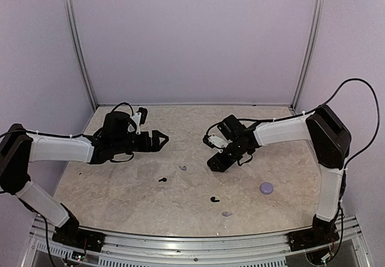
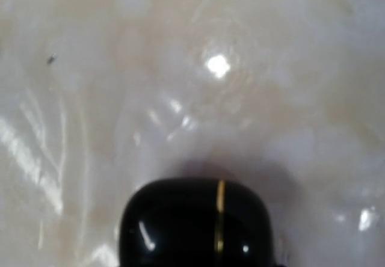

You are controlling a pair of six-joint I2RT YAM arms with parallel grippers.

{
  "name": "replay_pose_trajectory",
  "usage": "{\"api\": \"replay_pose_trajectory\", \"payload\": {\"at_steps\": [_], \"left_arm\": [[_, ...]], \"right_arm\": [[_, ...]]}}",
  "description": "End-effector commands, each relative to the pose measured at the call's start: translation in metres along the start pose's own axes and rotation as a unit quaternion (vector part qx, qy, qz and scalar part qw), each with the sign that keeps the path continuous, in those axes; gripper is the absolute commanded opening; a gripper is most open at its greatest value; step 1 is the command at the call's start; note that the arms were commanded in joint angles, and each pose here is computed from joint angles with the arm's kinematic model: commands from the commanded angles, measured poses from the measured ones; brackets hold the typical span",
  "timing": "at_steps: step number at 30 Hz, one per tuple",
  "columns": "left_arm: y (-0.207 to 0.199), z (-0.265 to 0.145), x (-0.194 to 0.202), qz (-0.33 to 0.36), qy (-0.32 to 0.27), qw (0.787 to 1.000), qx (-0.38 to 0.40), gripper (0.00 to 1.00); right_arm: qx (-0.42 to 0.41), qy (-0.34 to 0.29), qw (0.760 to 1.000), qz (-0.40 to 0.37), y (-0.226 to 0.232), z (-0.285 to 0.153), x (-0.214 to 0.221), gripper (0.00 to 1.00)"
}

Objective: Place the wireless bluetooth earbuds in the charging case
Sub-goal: Pick up the charging case from the center of the board, then pass from the right arm to the left

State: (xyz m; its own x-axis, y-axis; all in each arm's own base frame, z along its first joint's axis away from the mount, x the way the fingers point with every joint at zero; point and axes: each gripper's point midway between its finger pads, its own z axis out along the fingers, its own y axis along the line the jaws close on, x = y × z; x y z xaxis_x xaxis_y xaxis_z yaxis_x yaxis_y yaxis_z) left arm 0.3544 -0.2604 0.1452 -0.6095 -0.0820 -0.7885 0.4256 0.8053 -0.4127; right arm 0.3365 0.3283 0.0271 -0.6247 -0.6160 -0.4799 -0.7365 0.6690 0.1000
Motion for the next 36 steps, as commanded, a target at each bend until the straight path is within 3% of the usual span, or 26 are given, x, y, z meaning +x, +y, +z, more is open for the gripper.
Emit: {"api": "replay_pose_trajectory", "payload": {"at_steps": [1,11,24,36], "left_arm": [[-0.022,0.002,0.001,0.0,-0.006,0.998,0.061,0.99],[-0.077,-0.002,0.004,0.0,0.006,0.985,0.174,0.83],[-0.152,-0.005,0.035,0.011,0.073,0.951,0.301,0.65],[-0.172,-0.005,0.041,0.005,0.083,0.939,0.334,0.43]], "right_arm": [[0.001,-0.068,0.997,-0.041,0.007,-0.032,-0.024,0.44],[0.025,-0.186,0.975,-0.121,0.033,-0.102,-0.059,0.43],[0.043,-0.238,0.943,-0.228,0.099,-0.141,-0.068,0.44],[0.041,-0.25,0.93,-0.267,0.123,-0.149,-0.066,0.44]]}}
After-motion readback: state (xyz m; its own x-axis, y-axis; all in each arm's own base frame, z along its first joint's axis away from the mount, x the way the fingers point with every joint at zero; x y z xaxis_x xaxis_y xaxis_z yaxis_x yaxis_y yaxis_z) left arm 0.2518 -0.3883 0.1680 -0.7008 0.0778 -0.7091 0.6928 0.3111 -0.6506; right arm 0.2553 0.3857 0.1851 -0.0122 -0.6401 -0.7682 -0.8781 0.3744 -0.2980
